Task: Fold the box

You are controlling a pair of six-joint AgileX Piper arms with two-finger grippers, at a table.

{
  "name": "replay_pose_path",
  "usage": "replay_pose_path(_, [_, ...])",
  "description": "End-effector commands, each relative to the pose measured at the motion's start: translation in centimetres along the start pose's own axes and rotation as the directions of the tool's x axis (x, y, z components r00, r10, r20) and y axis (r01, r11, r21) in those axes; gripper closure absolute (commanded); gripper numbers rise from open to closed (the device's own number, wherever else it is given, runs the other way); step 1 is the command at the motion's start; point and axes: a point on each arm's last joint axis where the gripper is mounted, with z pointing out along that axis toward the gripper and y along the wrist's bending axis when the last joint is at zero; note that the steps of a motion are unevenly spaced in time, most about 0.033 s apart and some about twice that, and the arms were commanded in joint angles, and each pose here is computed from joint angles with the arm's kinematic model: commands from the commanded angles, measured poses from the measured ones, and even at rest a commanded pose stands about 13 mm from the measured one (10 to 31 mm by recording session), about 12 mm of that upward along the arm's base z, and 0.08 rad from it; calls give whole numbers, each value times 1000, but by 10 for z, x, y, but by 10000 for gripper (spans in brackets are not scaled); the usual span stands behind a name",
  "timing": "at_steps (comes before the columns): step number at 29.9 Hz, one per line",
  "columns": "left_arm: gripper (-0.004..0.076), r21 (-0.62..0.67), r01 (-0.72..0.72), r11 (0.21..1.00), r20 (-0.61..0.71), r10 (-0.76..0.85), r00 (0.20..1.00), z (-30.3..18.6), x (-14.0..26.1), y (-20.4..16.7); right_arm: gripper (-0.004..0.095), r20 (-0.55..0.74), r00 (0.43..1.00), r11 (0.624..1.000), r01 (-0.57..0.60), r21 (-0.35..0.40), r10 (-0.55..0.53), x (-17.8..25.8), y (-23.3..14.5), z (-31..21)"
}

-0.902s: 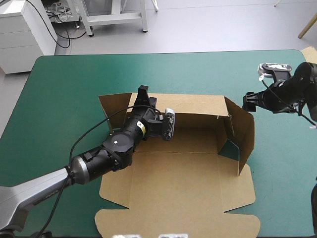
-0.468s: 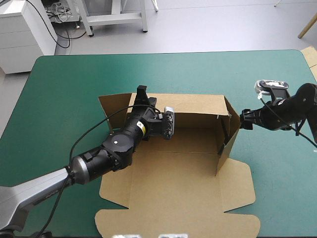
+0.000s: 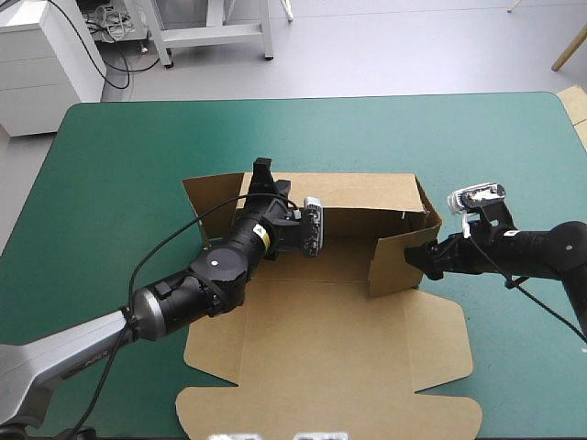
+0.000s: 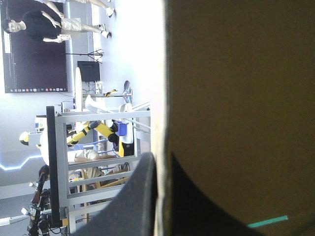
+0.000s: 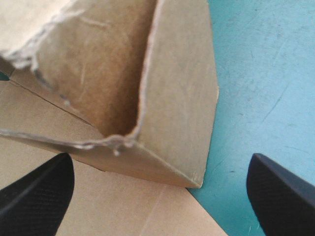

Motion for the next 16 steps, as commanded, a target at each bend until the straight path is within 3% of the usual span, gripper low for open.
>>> replay_pose_path(1, [731,-74,13,997,29,-11,1000,-13,-1,21,32,105,991,997,77,10,-78,-7,4,-7])
replay_pose_path(11, [731,-72,12,997,36,-10,999,-13,-1,21,32,119,982,988,152,-16,-149,-12,21,1])
replay_pose_path(16, [731,-72,12,997,37,-10,999,-13,-1,21,32,149,980,990,127,64,-135,-19,37,10])
